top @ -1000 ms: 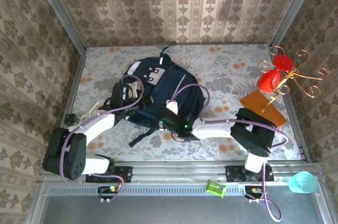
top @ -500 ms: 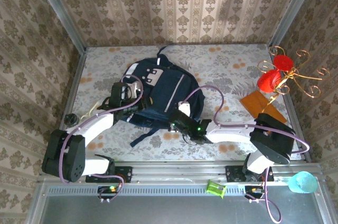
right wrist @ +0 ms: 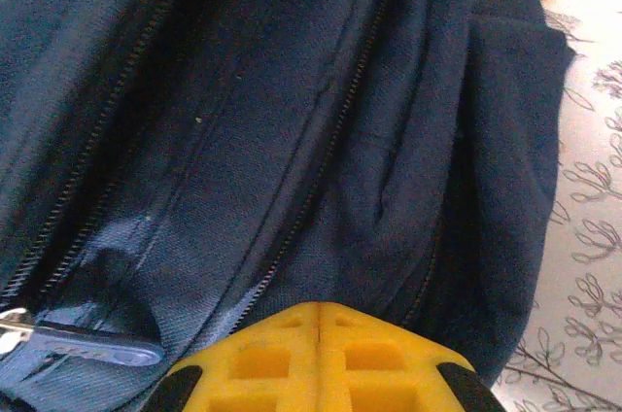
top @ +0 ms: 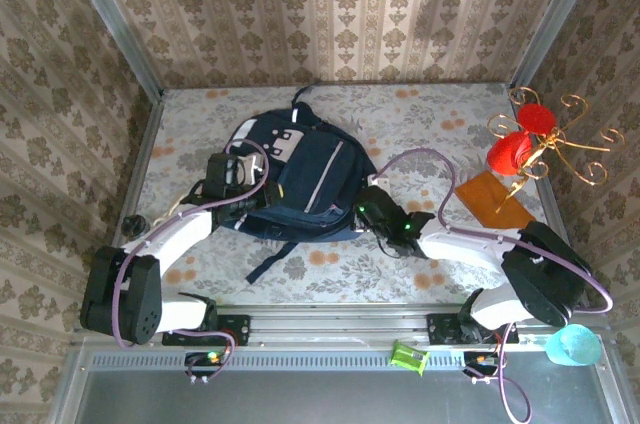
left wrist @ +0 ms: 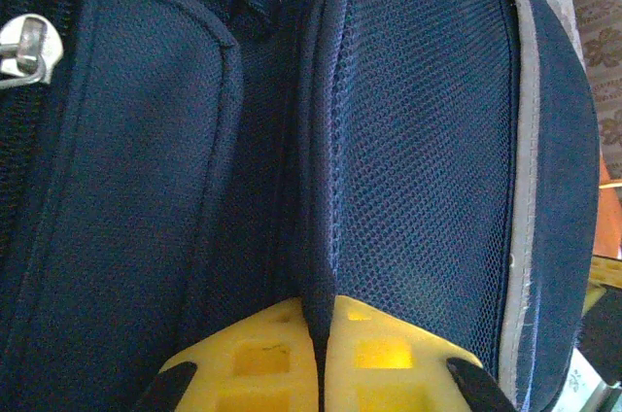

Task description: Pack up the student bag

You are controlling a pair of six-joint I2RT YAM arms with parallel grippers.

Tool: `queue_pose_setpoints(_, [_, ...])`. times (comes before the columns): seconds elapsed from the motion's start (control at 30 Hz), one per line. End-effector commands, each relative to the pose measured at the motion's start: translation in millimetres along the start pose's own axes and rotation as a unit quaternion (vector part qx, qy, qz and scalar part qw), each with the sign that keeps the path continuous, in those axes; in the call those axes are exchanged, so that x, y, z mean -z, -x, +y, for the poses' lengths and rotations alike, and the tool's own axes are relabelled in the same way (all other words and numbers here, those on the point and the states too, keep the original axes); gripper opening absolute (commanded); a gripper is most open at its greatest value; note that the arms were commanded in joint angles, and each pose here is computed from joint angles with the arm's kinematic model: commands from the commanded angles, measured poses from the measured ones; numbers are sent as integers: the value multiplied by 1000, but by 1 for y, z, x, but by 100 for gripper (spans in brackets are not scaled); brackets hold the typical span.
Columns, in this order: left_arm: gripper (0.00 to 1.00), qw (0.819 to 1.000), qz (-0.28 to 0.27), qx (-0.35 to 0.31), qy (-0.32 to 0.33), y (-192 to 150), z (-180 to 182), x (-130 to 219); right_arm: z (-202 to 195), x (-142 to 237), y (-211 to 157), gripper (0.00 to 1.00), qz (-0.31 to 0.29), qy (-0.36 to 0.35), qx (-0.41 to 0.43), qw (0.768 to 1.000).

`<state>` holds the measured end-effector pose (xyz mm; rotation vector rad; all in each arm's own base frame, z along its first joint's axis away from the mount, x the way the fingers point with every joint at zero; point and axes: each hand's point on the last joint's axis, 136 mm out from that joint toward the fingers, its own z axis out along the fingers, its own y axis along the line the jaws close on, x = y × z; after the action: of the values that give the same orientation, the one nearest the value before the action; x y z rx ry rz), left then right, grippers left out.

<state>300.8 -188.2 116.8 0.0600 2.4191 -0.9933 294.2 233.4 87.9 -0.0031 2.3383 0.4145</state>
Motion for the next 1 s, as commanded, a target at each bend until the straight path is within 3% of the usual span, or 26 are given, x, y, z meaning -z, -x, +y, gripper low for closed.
queue_pose_setpoints(0.0, [0, 1000, -19, -17, 13, 15, 2, 5, 28, 7, -11, 0, 21, 67, 83, 994])
queue_pose_setpoints(0.13, [0, 1000, -20, -17, 11, 15, 1, 6, 37, 23, -2, 6, 13, 90, 151, 984])
queue_pose_setpoints(0.3, [0, 999, -25, -19, 8, 18, -1, 6, 37, 28, -2, 32, 44, 112, 241, 963])
queue_pose_setpoints(0.43, [0, 999, -29, -17, 5, 20, -2, 6, 39, 21, 1, 44, 56, 167, 266, 948])
queue_pose_setpoints(0.7, [0, 999, -30, -18, 1, 21, -5, 7, 57, 6, -3, 46, 69, 236, 334, 910])
queue_pose_setpoints(0.97, [0, 999, -30, -21, 1, 22, -6, 7, 55, -15, -10, 41, 74, 233, 347, 905])
